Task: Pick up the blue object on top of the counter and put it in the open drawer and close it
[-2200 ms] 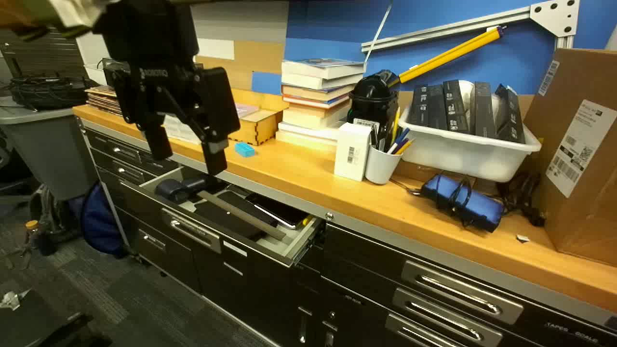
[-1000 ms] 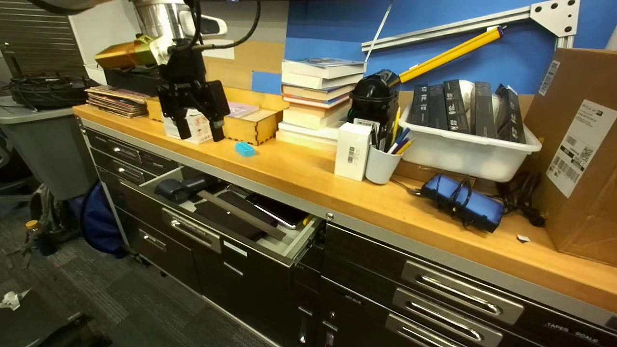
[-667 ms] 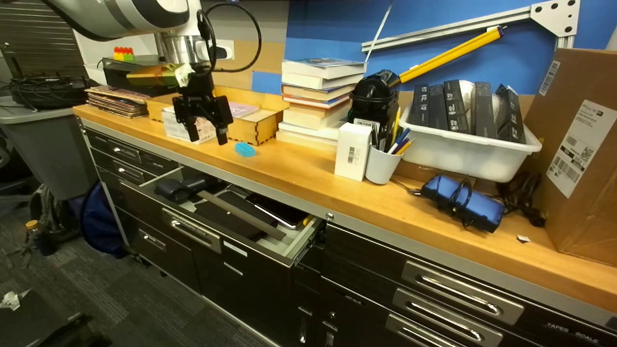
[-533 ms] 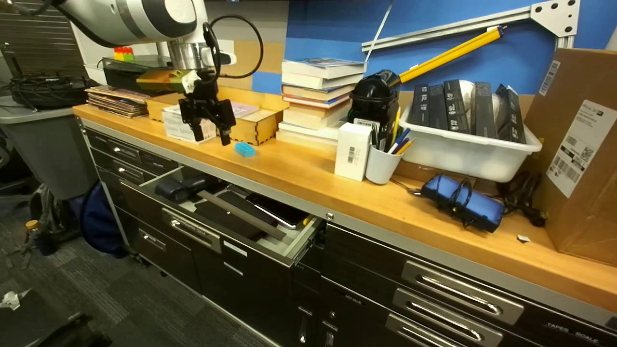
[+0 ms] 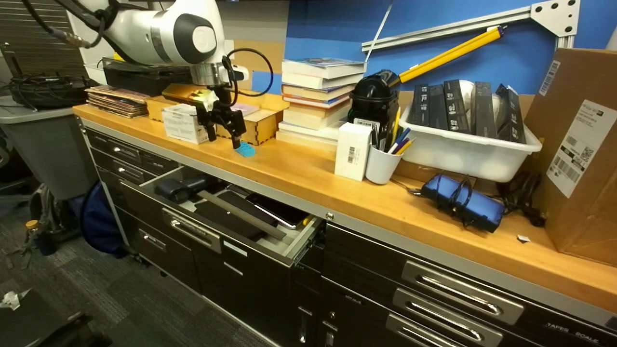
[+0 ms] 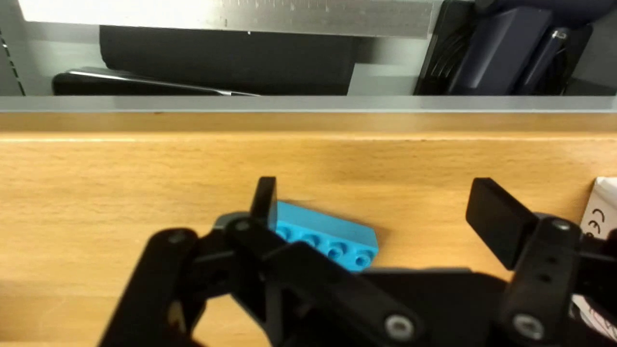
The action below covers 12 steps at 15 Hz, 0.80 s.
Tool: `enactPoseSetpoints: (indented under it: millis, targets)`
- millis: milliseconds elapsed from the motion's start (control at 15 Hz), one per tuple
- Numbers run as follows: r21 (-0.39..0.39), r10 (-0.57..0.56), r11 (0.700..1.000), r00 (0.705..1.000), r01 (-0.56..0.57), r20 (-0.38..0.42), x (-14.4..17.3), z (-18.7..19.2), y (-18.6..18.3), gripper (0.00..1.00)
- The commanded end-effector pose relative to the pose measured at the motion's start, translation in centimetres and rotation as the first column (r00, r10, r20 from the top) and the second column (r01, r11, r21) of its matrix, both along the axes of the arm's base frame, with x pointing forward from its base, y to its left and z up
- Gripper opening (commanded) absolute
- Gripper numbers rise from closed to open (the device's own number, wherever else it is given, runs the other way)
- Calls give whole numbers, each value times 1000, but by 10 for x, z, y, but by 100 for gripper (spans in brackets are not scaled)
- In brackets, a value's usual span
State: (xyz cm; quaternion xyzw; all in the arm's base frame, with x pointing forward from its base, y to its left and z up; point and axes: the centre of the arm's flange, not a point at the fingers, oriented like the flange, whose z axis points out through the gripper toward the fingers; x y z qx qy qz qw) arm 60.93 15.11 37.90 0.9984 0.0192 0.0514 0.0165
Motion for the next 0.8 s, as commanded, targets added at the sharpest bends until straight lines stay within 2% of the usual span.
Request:
enactPoseSetpoints:
  millis: [0, 333, 733]
  targets:
    - [-10, -33, 999, 997, 33, 64, 35, 2, 10, 100]
    - [-62, -82, 994, 989, 91, 126, 52, 1, 5, 100]
    - [-79, -127, 988, 985, 136, 115, 59, -15, -6, 100]
